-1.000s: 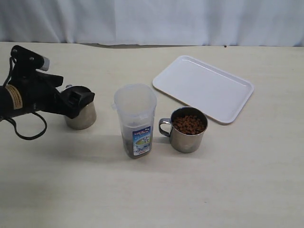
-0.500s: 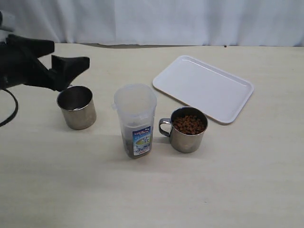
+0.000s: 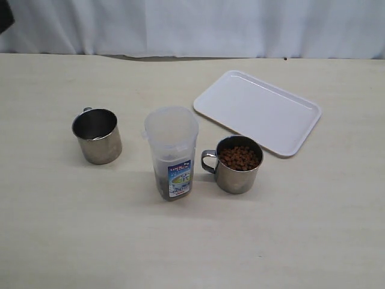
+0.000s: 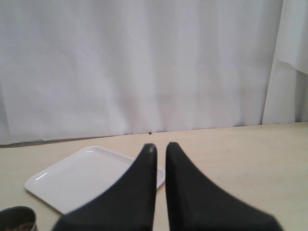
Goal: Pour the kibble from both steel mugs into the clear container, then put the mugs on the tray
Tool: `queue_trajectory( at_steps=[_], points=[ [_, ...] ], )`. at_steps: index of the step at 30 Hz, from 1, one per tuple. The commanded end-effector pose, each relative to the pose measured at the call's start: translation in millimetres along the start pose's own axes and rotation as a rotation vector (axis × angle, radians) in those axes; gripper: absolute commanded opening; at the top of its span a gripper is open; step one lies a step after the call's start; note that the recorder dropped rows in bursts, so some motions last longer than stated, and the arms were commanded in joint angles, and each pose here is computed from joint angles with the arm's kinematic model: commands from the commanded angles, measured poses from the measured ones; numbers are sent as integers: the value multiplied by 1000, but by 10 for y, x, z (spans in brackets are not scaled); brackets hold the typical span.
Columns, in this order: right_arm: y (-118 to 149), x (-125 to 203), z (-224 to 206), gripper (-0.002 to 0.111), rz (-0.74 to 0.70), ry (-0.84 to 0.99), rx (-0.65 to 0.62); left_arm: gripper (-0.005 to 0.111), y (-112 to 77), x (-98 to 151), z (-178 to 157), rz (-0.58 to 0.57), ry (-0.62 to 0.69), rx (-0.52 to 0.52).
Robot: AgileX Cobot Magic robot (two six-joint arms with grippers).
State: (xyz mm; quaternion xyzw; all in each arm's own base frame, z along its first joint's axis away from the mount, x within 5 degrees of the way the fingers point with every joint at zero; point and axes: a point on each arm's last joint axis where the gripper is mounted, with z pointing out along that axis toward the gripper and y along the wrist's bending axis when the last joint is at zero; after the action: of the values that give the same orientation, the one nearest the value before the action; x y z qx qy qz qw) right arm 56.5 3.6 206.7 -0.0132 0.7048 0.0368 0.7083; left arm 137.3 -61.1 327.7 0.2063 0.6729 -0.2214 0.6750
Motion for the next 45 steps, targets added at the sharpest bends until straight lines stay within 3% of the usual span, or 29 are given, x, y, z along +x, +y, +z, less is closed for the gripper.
queue_trajectory(
  at_steps=[1,10,17,20,23,25,28,32,38,45],
  points=[
    [1,7,-2,5,-3,-2,-3,0,-109,152,-515,-60,-140,-150],
    [1,7,-2,5,-3,-2,-3,0,-168,593,-1055,-51,-303,-342],
    [1,7,-2,5,-3,-2,-3,0,-135,731,-1022,-29,-251,-364],
    [1,7,-2,5,-3,-2,-3,0,-178,810,-985,20,-241,-306],
    [1,7,-2,5,-3,-2,-3,0,-244,941,-942,4,-297,-207],
    [1,7,-2,5,-3,-2,-3,0,-212,894,-968,-14,-368,-242],
    [1,7,-2,5,-3,-2,-3,0,-126,938,-979,-22,-321,-341],
    [2,6,-2,5,-3,-3,-3,0,-92,975,-981,10,-274,-387],
    [2,6,-2,5,-3,-3,-3,0,2,1154,-991,-36,-81,-493],
    [2,6,-2,5,-3,-3,-3,0,8,1227,-993,-48,-1,-503]
  ],
)
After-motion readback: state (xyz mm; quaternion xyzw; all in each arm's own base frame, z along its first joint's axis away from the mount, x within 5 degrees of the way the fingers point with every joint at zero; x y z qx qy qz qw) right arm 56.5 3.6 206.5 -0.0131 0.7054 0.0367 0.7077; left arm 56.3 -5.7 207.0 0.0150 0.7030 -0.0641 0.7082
